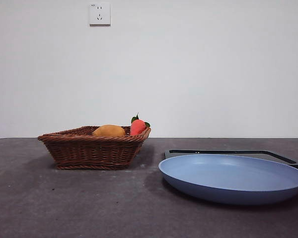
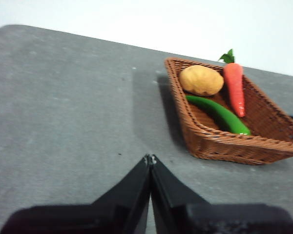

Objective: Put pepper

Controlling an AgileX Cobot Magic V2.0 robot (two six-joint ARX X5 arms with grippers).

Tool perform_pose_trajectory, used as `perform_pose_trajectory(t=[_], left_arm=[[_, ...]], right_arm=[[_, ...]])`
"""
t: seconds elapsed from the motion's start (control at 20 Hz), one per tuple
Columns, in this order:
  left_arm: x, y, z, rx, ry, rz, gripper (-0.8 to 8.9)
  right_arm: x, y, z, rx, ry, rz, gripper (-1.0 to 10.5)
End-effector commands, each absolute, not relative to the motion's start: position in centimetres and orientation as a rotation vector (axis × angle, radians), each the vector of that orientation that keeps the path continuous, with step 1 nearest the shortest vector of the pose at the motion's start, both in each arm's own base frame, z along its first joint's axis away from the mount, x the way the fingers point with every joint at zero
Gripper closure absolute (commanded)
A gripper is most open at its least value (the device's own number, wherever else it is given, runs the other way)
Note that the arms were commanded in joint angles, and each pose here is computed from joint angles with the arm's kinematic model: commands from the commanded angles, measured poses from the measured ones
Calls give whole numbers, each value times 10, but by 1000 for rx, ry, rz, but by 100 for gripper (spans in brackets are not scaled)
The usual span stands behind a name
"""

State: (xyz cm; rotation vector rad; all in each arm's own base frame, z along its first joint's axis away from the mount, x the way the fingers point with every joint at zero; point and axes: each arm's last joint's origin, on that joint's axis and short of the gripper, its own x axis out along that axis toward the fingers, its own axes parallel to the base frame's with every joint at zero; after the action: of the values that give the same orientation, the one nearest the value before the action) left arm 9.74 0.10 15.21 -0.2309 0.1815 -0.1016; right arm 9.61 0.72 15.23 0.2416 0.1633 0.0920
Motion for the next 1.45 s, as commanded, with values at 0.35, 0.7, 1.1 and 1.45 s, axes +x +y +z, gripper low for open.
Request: perform_pose_trajectory(t=[0.35, 0.7, 1.1, 1.45], left_arm=[[96, -3, 163, -413, 182, -250, 807], [89, -4, 197, -439, 179, -255, 807], [94, -7, 243, -384, 261, -352, 807], [102, -10, 275, -251, 410, -533, 807]], right_arm=[[93, 8, 172, 438, 110, 121, 941], [90, 9, 208, 454, 80, 174, 941], [94, 11, 259, 344, 187, 229, 941], [102, 14, 299, 175, 386, 263, 941]])
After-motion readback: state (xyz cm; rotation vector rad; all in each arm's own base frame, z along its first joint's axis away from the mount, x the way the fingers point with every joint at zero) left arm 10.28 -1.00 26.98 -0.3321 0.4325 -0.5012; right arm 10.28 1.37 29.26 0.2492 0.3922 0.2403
